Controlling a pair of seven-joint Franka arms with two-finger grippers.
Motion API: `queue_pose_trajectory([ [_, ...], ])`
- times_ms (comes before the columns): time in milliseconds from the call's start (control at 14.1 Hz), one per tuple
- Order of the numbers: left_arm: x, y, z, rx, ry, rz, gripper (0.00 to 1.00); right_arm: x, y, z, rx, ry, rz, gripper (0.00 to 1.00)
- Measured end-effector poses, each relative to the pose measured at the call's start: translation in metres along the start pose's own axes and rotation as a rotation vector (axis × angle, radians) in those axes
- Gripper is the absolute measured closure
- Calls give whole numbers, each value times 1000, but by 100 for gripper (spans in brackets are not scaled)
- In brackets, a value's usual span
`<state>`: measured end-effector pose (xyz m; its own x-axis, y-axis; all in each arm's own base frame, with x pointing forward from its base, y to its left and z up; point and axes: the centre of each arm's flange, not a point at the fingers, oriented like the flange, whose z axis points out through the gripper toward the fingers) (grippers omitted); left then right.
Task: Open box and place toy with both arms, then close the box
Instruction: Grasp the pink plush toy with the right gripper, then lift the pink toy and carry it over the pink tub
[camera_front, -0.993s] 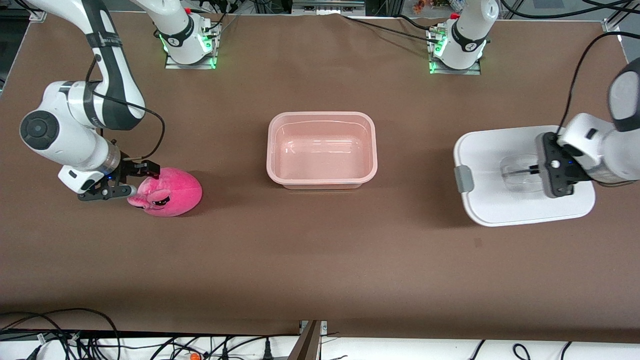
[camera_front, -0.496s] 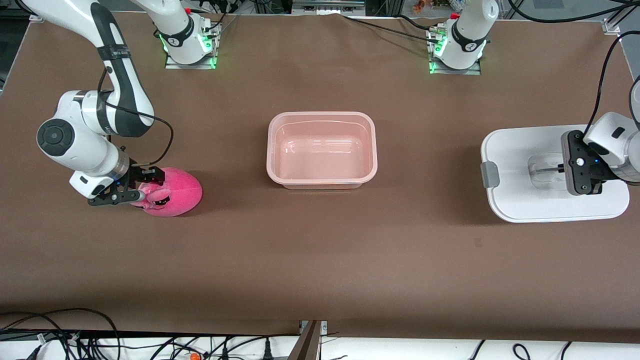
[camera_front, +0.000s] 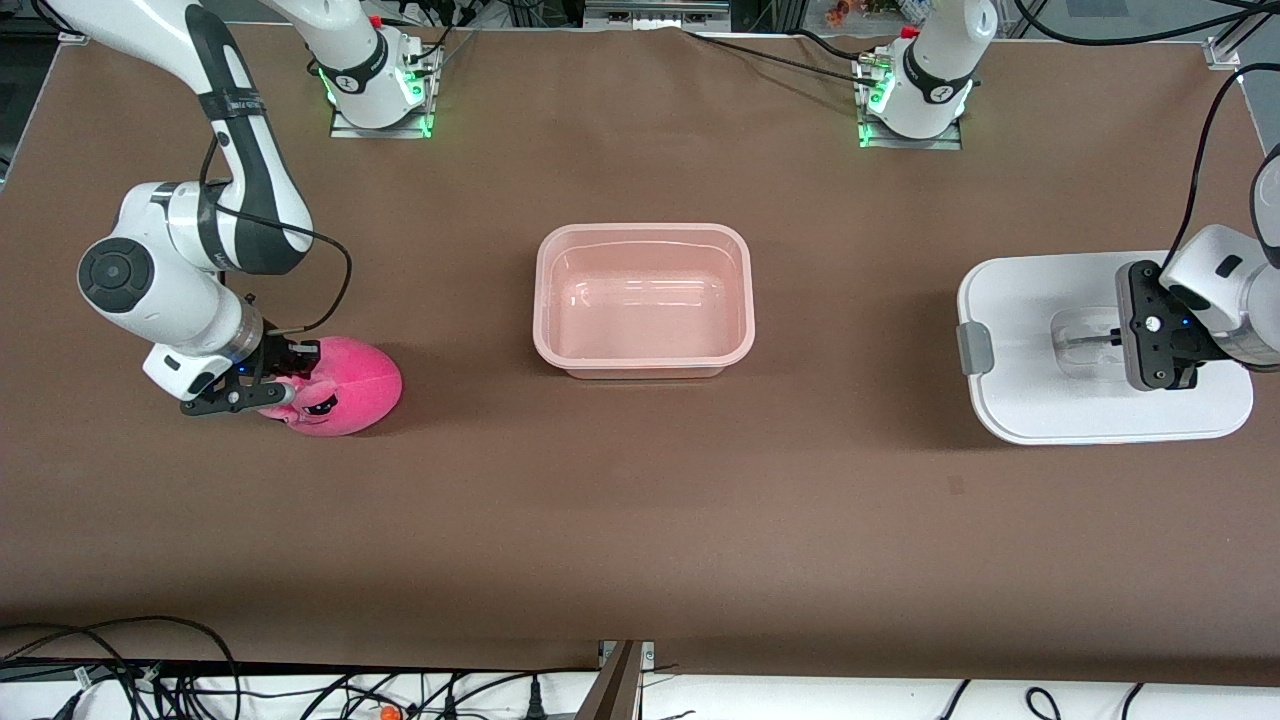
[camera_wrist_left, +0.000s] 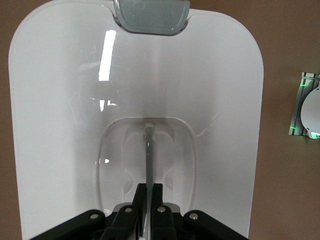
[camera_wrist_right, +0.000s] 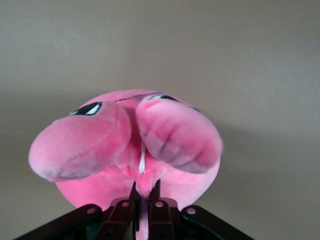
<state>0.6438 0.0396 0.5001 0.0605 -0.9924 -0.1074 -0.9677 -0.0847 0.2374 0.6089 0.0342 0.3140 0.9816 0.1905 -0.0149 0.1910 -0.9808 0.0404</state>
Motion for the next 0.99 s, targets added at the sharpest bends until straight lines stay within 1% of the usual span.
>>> queue_pose_trajectory([
  [213, 1, 0, 0, 0, 0, 2, 93, 5, -5, -9, 4, -6, -23, 92],
  [425, 1, 0, 0, 0, 0, 2, 93, 17, -25, -42, 23, -59, -93, 94],
  [567, 1, 0, 0, 0, 0, 2, 93, 24, -53, -72, 38, -92, -156, 94],
  [780, 1, 0, 0, 0, 0, 2, 93, 27, -104, -115, 46, -140, -248, 94],
  [922, 2, 0, 0, 0, 0, 3, 93, 22, -146, -138, 48, -174, -351, 94],
  [993, 2, 0, 0, 0, 0, 3, 93, 20, -170, -148, 48, -175, -411, 94],
])
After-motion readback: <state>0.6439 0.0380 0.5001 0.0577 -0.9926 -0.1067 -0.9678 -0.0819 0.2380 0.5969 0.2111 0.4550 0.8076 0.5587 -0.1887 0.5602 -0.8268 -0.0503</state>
